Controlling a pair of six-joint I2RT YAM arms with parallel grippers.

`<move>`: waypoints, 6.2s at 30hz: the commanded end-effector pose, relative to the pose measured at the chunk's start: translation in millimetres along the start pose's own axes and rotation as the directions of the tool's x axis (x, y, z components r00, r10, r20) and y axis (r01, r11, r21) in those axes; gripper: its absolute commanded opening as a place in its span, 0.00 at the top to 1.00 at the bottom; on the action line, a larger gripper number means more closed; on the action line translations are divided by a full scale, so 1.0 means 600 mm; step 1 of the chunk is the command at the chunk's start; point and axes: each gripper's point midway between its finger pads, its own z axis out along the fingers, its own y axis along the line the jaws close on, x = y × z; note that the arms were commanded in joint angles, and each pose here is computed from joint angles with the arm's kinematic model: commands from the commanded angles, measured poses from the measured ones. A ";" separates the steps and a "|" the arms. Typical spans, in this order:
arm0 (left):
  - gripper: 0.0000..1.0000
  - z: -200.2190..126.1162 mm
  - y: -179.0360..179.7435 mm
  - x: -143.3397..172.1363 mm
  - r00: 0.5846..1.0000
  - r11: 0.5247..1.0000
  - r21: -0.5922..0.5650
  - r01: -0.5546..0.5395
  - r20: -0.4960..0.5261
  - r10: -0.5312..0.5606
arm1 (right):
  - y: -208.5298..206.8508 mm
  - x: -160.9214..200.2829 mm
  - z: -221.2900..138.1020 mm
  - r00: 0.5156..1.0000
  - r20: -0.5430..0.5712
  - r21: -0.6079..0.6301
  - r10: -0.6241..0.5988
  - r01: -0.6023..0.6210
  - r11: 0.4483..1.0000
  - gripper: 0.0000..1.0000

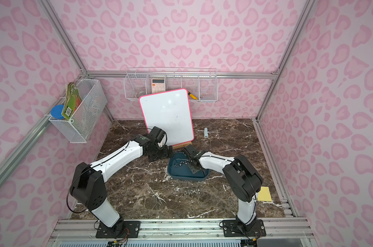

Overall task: Take out the wing nut from the storage box
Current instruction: Pick up the wing nut from the storage box, then place the wing nut at the center of the board, then pick up the wing nut from the storage box.

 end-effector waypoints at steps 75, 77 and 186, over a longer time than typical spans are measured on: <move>0.99 -0.114 -0.123 0.136 0.994 0.883 0.467 0.045 0.065 -0.085 | 0.162 -0.063 -0.310 0.913 0.309 -0.697 0.267 0.027 0.717 0.89; 0.99 -0.109 -0.113 0.140 0.995 0.898 0.437 0.054 0.055 -0.087 | 0.155 -0.061 -0.304 0.913 0.300 -0.694 0.278 0.009 0.720 0.70; 0.02 -0.160 0.045 0.040 0.991 0.948 0.307 0.083 0.077 -0.111 | -0.072 0.014 0.010 0.414 -0.036 0.023 0.909 -0.909 0.415 0.67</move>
